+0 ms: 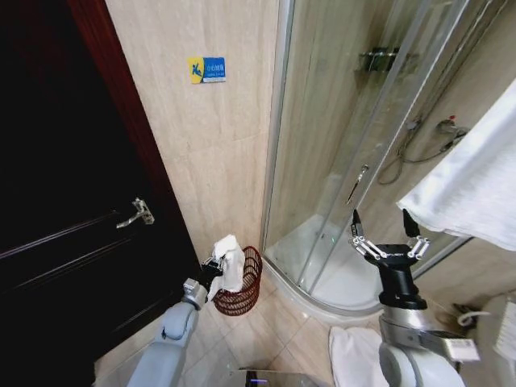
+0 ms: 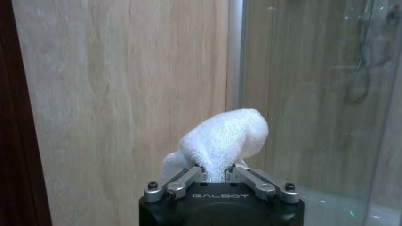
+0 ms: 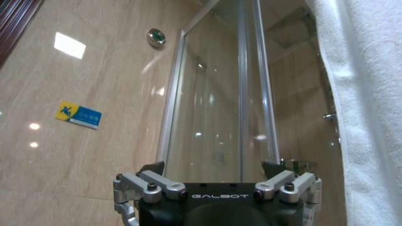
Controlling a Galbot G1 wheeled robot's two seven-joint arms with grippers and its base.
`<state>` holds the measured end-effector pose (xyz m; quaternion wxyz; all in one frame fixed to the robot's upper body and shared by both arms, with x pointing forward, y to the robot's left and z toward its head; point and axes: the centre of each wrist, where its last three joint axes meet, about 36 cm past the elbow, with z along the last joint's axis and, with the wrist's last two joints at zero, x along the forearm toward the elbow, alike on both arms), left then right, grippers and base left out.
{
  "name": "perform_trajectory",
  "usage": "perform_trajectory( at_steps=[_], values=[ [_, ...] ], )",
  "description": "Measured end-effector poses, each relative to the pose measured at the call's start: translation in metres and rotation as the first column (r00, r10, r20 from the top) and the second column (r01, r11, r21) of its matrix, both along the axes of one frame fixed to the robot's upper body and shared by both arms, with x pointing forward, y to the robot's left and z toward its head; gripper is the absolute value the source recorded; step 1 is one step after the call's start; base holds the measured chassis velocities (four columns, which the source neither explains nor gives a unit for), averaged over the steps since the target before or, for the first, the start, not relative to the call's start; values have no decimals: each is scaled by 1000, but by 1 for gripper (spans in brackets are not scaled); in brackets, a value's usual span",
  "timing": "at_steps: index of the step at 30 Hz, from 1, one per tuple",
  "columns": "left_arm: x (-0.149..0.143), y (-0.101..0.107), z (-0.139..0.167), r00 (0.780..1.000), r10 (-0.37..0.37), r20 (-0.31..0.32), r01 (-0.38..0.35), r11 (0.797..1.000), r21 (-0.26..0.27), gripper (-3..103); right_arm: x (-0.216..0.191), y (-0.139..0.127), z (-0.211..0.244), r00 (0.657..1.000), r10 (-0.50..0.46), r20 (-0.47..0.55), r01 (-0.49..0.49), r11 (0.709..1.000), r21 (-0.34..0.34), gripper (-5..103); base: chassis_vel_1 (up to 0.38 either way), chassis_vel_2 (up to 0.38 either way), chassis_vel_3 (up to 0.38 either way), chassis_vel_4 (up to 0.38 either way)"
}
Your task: Discard the used towel into the hamper.
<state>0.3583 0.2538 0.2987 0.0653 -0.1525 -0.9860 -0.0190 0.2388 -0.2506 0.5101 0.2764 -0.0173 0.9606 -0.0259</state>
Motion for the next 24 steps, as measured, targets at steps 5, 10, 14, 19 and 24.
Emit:
perform_trajectory(
  at_steps=[5,10,14,19,24],
  values=[
    [3,3,-15,1000,2,-28,-1,1000,13,10,-1,4,-1,999,-30,25,30,1000,-3,100,-26,38,33,-42],
    [3,3,-31,999,-7,-50,9,1000,29,10,4,5,-3,991,-89,98,89,996,3,100,-8,19,9,-18],
    [3,-1,-40,998,-28,-62,30,999,37,10,5,6,-6,991,-86,102,87,996,-4,100,0,0,0,0],
    [4,-13,-57,997,-29,-75,32,998,47,10,5,5,-9,991,-79,111,81,997,-15,100,0,0,0,0],
    [8,-28,-70,996,-32,-89,36,998,44,10,4,3,-8,991,-72,115,76,997,-30,100,0,0,0,0]
  ],
)
